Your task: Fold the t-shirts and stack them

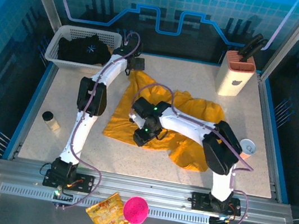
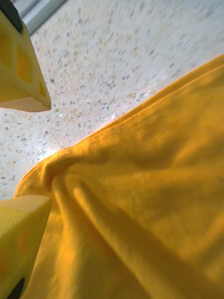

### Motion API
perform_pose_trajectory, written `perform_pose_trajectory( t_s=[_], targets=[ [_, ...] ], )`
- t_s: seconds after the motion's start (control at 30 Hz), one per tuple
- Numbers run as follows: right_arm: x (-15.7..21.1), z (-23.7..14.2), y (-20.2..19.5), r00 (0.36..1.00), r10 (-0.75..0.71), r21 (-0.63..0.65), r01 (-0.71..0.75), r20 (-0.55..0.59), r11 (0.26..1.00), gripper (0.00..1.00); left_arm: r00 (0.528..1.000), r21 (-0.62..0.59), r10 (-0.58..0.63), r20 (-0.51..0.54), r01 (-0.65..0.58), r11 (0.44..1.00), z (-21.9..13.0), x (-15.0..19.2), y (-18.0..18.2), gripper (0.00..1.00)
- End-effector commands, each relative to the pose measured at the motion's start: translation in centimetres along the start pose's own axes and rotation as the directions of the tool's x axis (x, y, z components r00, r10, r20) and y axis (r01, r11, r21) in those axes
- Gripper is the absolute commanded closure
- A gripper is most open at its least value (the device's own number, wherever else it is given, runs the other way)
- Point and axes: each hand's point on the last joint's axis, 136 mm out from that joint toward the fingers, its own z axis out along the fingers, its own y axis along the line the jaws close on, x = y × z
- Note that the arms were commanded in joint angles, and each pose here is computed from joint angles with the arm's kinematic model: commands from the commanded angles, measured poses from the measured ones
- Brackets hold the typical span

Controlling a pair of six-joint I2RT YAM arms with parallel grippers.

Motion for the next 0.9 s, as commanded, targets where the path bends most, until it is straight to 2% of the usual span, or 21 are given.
perform_pose_trajectory(
  t_s=[0.0,0.13,0.2,0.27,0.3,0.4,0.47,0.53,0.63,0.73,0.87],
  targets=[
    [-0.6,-4.2,-2.2,0.99,0.113,0.021,-0.115,0.081,0.993,0.49,0.996,0.012,0.074,0.055,-0.075,0.997,-5.8,-2.2,-0.9,0.01],
    [0.2,-6.2,-5.9,0.943,0.287,0.003,-0.292,0.169,0.956,0.51,0.985,0.031,0.136,0.104,-0.14,0.99,-12.9,-2.2,-2.3,0.01],
    [1.0,-6.7,-8.2,0.905,0.373,-0.002,-0.38,0.206,0.925,0.51,0.989,0.047,0.117,0.087,-0.122,0.991,-15.5,-0.3,-2.0,0.09],
    [2.0,-7.2,-10.4,0.858,0.455,-0.009,-0.467,0.236,0.884,0.51,0.996,0.076,0.073,0.046,-0.077,0.994,-17.0,2.4,-1.5,0.29],
    [2.5,-7.4,-11.5,0.832,0.494,-0.013,-0.507,0.252,0.862,0.51,0.999,0.094,0.05,0.01,-0.051,0.994,-17.2,4.3,-1.2,0.45],
    [4.0,-8.0,-14.0,0.757,0.582,-0.028,-0.602,0.298,0.798,0.51,0.992,0.12,-0.003,-0.124,0.018,0.993,-16.3,10.4,-0.4,0.81],
    [4.9,-8.2,-15.3,0.721,0.619,-0.036,-0.642,0.313,0.766,0.51,0.977,0.119,-0.015,-0.212,0.041,0.992,-14.7,14.4,-0.2,0.94],
    [5.8,-8.3,-16.3,0.696,0.645,-0.031,-0.672,0.316,0.74,0.52,0.955,0.104,-0.019,-0.296,0.052,0.993,-13.0,18.3,-0.1,0.97],
    [7.3,-8.1,-17.0,0.677,0.669,-0.007,-0.701,0.305,0.713,0.49,0.929,0.073,-0.033,-0.369,0.065,0.995,-11.4,22.9,0.4,0.97],
    [8.9,-7.7,-17.3,0.66,0.688,0.019,-0.726,0.302,0.688,0.47,0.923,0.021,-0.073,-0.379,0.087,0.996,-10.6,25.7,1.9,0.97],
    [10.7,-6.6,-17.6,0.62,0.727,0.014,-0.763,0.295,0.646,0.45,0.911,-0.09,-0.122,-0.393,0.094,0.991,-10.9,27.6,4.8,0.96]
  ],
)
